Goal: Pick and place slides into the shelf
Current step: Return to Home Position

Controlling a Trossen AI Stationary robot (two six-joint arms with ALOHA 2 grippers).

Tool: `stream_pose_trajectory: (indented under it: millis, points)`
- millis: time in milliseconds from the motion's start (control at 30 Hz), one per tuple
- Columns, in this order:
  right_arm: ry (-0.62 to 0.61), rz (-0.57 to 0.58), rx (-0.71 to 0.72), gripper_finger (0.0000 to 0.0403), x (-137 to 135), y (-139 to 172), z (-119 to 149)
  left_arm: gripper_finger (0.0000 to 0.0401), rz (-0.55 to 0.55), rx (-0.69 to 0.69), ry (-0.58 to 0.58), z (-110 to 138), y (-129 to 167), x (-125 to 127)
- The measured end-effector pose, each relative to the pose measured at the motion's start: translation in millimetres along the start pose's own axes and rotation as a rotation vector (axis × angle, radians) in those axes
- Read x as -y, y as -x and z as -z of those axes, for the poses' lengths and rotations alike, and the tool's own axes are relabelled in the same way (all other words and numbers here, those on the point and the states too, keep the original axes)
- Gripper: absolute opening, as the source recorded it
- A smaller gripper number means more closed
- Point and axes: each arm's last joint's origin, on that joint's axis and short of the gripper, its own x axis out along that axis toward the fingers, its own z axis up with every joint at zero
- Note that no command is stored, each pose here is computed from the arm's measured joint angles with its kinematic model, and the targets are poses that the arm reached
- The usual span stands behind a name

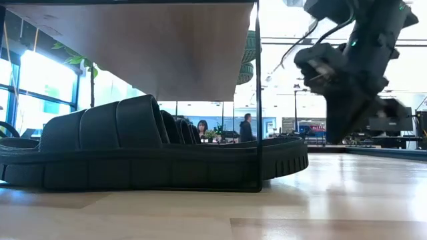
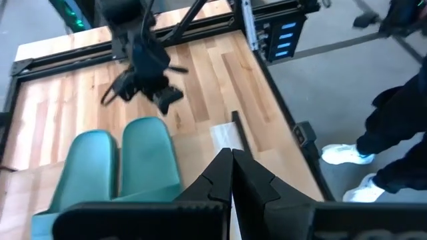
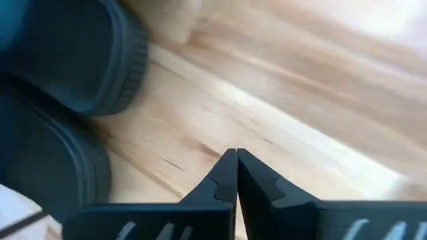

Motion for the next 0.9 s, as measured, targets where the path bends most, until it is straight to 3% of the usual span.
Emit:
stream_pose_trajectory:
  millis: [233,333,433,600,733,900]
  points:
    - [0.020,0.031,0.057,0.0000,18,51,-4,0.0000,-0.015,0.022,0.021,3,13,-10]
    - [0.018,0.022,0.102,0.0000,28,75,-7,0.0000,0.035,0.055,0.055,3,22,-19]
    - [0.012,-0.001,0.158,0.0000,39,97,-9,0.0000,0.156,0.135,0.058,-1,19,-29]
    - [-0.006,-0.092,0.184,0.0000,50,124,-10,0.0000,0.502,0.275,-0.008,-6,-16,-43]
    - [0.000,-0.162,0.084,0.0000,53,133,-6,0.0000,0.654,0.285,-0.016,7,-50,-56]
    - [0.059,-0.301,-0.170,0.0000,43,137,7,0.0000,0.690,0.321,0.007,23,-78,-81]
